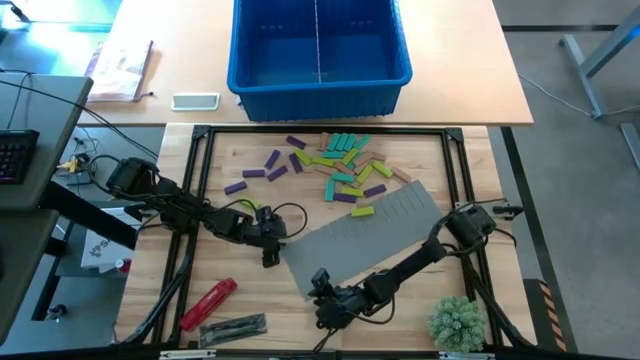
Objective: Sort blocks
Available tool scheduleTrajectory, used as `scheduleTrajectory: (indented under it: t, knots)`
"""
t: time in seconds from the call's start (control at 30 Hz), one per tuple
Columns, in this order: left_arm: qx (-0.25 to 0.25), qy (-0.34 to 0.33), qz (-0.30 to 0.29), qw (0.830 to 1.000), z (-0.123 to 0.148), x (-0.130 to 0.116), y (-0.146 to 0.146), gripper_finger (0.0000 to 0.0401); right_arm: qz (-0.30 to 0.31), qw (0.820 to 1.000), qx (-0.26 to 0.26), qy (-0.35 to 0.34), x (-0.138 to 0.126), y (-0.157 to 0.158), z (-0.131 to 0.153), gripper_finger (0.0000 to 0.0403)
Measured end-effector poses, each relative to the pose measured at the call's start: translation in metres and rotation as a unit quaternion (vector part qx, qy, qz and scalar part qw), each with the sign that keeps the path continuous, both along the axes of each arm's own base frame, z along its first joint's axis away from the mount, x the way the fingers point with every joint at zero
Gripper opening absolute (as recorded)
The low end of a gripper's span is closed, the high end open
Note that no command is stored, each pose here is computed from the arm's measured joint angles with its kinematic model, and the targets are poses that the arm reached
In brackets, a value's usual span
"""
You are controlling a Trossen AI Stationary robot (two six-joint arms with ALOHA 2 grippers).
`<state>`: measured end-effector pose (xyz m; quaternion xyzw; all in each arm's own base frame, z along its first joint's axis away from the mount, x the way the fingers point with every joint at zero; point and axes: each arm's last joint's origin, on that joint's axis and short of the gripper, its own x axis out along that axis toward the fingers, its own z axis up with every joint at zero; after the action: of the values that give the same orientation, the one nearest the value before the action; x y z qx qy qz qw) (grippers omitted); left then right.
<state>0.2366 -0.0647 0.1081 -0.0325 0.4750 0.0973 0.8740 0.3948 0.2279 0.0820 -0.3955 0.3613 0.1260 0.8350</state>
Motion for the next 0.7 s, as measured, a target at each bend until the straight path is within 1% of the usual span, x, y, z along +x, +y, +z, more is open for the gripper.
scheduleTrajectory:
  t: [0.23, 0.37, 0.47, 0.63, 0.7]
  knots:
    - [-0.006, 0.003, -0.007, 1.0, -0.0002, -0.0003, -0.0006, 0.0159, 0.002, 1.0, -0.006, 0.001, 0.0039, -0.0065, -0.0001, 0.0133]
    - [-0.004, 0.005, -0.014, 1.0, -0.0003, -0.0003, -0.0007, 0.0159, 0.039, 0.999, -0.031, 0.008, 0.0045, -0.0072, -0.0001, 0.0133]
    - [-0.005, 0.008, -0.03, 1.0, -0.0003, -0.0002, -0.0012, 0.0159, 0.055, 0.998, -0.04, 0.011, 0.0045, -0.0072, 0.0, 0.0133]
    - [-0.002, 0.011, -0.052, 0.999, -0.0002, -0.0001, -0.0017, 0.0158, 0.067, 0.997, -0.04, 0.014, 0.0017, -0.0025, -0.0001, 0.0133]
    - [-0.002, 0.013, -0.062, 0.998, -0.0003, -0.0001, -0.0021, 0.0158, 0.079, 0.996, -0.031, 0.02, -0.0011, 0.0021, -0.0005, 0.0133]
